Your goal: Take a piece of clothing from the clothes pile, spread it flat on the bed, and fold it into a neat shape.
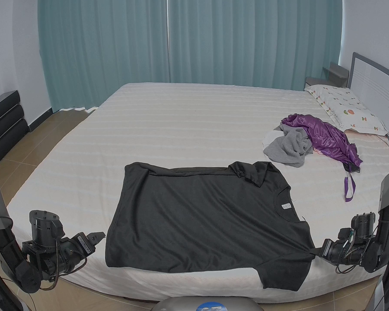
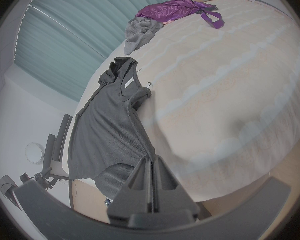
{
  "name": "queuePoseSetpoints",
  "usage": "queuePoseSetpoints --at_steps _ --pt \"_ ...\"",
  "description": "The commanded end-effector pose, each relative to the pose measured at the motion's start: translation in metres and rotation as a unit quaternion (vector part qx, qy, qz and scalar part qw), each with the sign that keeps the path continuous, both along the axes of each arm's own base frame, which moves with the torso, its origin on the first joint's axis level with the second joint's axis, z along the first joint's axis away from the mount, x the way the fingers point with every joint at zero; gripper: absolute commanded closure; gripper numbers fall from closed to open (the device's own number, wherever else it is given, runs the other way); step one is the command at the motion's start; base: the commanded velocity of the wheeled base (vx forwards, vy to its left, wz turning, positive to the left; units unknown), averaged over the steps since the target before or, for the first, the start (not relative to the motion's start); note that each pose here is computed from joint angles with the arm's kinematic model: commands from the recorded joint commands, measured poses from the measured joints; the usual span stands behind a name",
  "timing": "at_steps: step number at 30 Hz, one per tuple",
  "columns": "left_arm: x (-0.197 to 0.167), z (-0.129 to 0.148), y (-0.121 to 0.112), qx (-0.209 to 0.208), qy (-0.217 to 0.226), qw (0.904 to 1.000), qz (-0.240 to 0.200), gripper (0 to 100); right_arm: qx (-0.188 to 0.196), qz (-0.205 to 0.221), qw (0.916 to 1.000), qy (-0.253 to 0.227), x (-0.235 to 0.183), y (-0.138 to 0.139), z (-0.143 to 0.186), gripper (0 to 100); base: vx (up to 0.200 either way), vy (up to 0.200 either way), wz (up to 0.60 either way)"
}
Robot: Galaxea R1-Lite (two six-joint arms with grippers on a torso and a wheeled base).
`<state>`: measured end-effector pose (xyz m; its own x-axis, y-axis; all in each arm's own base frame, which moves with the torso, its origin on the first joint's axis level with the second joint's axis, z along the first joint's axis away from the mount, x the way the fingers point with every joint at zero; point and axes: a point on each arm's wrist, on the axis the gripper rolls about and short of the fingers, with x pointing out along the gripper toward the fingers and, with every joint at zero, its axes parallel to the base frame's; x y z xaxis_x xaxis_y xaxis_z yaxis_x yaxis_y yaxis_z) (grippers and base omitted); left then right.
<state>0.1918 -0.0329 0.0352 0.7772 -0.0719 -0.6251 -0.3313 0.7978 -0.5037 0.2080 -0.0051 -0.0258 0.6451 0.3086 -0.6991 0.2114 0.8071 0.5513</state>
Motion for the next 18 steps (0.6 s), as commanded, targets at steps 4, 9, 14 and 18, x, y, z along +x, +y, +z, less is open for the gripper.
queuePoseSetpoints --at_steps 4,9,14,18 --pt "0.0 0.0 0.0 0.0 0.0 1.0 0.0 0 0.0 0.0 1.0 0.002 -0.004 0.0 0.002 100 0.0 0.0 0.0" --pt "0.001 0.0 0.0 0.001 -0.002 1.0 -0.001 0 0.003 -0.001 1.0 -0.004 -0.003 0.0 0.004 0 0.0 0.0 0.0" --pt "0.005 0.002 -0.001 -0.002 -0.01 0.9999 0.001 0 0.009 -0.008 0.9989 -0.045 0.0 -0.001 0.017 0 0.0 0.0 0.0" --pt "0.006 0.004 -0.001 -0.003 -0.015 0.9999 0.001 0 0.021 -0.021 0.9969 -0.073 0.001 -0.001 0.03 0 0.0 0.0 0.0"
